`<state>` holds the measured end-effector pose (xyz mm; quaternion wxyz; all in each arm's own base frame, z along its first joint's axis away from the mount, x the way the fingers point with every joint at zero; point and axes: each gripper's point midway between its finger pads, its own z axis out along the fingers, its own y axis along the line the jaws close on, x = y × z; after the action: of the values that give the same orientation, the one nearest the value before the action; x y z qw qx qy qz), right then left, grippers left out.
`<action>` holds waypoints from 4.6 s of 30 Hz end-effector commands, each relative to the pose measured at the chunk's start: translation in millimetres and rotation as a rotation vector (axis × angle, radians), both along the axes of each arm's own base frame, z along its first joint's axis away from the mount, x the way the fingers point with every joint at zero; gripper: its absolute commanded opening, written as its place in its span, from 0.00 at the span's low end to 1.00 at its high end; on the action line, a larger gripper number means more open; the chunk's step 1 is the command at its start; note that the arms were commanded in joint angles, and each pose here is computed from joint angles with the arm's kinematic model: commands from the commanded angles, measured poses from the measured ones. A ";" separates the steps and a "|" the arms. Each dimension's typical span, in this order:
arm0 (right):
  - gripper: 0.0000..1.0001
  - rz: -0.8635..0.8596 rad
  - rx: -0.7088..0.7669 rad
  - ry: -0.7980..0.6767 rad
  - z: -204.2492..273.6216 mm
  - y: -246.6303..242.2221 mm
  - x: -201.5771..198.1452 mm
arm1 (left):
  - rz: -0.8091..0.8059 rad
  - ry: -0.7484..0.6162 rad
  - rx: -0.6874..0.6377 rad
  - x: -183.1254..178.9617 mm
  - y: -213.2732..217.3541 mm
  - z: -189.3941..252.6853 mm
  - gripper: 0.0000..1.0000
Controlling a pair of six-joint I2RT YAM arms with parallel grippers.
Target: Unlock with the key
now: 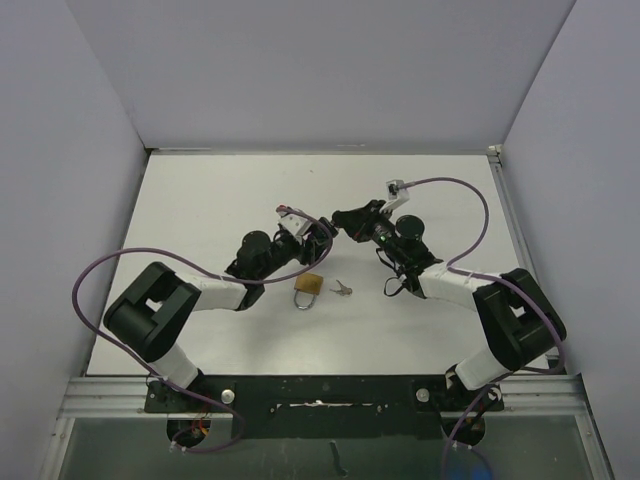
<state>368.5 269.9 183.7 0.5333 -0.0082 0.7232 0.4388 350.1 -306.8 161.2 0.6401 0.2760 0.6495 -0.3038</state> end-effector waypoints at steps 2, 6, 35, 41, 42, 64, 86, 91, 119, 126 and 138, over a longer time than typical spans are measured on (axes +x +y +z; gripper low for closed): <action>0.00 0.348 -0.165 0.330 -100.6 25.3 -89.5 | 0.176 -0.530 -0.495 18.3 51.1 219.6 0.00; 0.00 0.372 -0.181 0.293 -99.0 25.0 -92.2 | 0.165 -0.506 -0.526 20.1 56.6 221.5 0.00; 0.00 0.412 -0.060 0.367 -93.2 38.2 -90.5 | 0.140 -0.715 -0.395 4.5 14.6 245.2 0.00; 0.00 0.402 -0.059 0.364 -92.6 36.0 -91.5 | 0.146 -0.711 -0.401 3.9 15.3 246.1 0.00; 0.00 0.402 -0.061 0.361 -91.9 35.7 -91.2 | 0.148 -0.708 -0.403 3.8 15.6 245.5 0.00; 0.00 0.412 -0.070 0.390 -91.8 36.6 -91.0 | 0.174 -0.539 -0.476 5.1 26.0 216.6 0.00; 0.00 0.441 -0.089 0.455 -96.1 40.5 -92.9 | 0.244 -0.414 -0.468 15.6 34.4 175.0 0.00; 0.00 0.442 -0.087 0.465 -96.9 41.2 -92.7 | 0.275 -0.390 -0.460 19.2 35.6 164.8 0.00; 0.00 0.257 -0.142 0.772 -109.6 40.7 -80.9 | 0.499 -0.439 -0.308 42.8 12.4 145.1 0.00; 0.00 0.227 -0.140 0.825 -114.1 41.3 -80.2 | 0.542 -0.447 -0.275 44.2 7.6 141.6 0.00; 0.00 0.226 -0.134 0.840 -114.9 43.4 -78.9 | 0.551 -0.446 -0.270 45.3 6.1 140.6 0.00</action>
<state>397.4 278.8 130.3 0.3613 0.1063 0.8339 0.4035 377.0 -308.3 116.1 0.6881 0.2513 0.6782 -0.0575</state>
